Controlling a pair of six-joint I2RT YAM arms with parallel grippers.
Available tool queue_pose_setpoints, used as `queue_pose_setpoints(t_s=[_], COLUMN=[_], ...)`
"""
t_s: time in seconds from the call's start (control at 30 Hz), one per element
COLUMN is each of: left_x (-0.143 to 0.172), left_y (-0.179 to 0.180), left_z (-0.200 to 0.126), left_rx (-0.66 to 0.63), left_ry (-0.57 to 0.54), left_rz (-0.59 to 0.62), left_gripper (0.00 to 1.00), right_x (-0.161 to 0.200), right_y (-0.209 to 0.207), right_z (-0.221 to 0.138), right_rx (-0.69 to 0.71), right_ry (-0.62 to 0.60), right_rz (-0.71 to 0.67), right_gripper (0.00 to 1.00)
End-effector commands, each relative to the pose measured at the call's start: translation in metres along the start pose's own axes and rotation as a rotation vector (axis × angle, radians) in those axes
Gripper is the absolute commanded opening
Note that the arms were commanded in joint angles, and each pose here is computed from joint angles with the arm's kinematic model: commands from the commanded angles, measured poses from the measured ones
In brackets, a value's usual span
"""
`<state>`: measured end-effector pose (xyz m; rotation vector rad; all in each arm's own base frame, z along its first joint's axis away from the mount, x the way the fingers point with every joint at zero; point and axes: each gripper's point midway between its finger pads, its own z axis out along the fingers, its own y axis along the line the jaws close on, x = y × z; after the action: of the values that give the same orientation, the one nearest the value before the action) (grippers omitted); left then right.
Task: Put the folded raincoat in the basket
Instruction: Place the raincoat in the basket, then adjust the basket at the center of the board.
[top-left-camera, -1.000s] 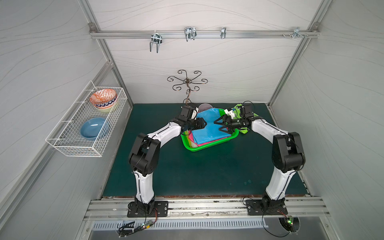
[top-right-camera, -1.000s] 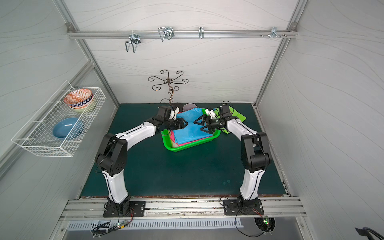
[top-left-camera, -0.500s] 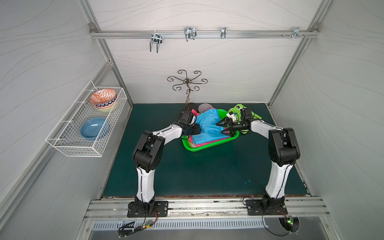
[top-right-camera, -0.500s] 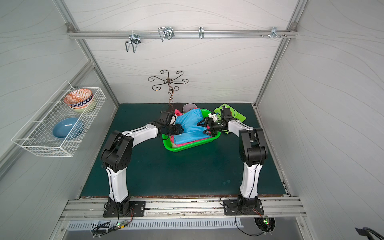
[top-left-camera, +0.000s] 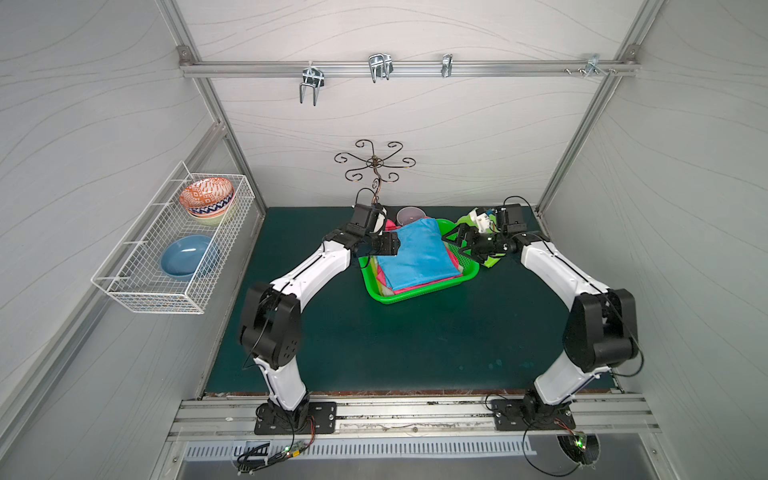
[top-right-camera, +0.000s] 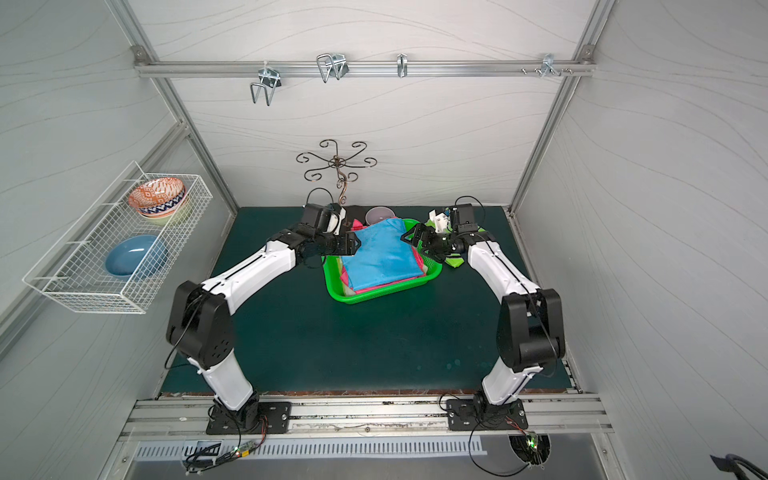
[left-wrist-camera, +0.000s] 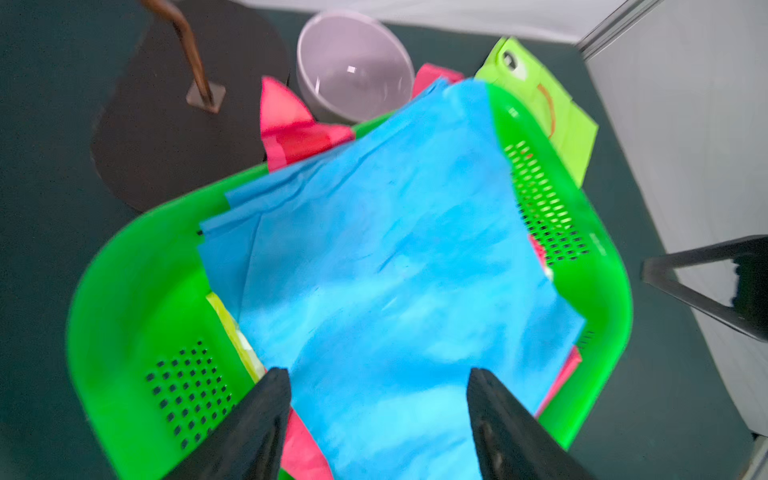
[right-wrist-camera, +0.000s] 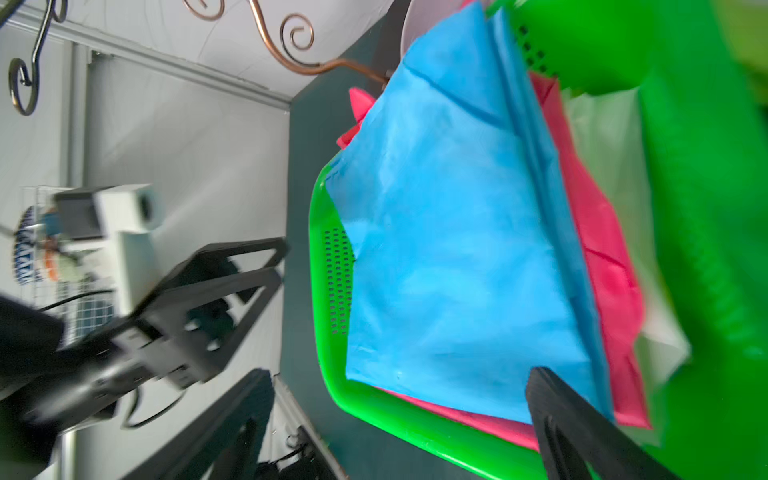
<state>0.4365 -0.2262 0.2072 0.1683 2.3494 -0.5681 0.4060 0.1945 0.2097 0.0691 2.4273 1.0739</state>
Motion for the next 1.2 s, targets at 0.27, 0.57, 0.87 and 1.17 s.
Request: queue_pose_setpoints(t_s=[0.27, 0.57, 0.87, 1.17], left_x=[0.006, 0.019, 0.033, 0.035], left_y=[0.034, 0.063, 0.053, 0.042], left_z=[-0.046, -0.06, -0.053, -0.05], left_rx=[-0.157, -0.291, -0.231, -0.186], left_ry=[-0.14, -0.196, -0.141, -0.109], left_rz=[-0.197, -0.281, -0.316, -0.339], left_gripper=[0.81, 0.83, 0.84, 0.84], right_x=[-0.024, -0.019, 0.038, 0.08], right_y=[-0.103, -0.127, -0.089, -0.061], right_z=[-0.002, 0.053, 0.078, 0.061], right_rx=[0.326, 0.421, 0.399, 0.396], right_ry=[-0.064, 0.091, 0.24, 0.221], right_rz=[-0.013, -0.203, -0.306, -0.249], right_gripper=[0.99, 0.58, 0.39, 0.65])
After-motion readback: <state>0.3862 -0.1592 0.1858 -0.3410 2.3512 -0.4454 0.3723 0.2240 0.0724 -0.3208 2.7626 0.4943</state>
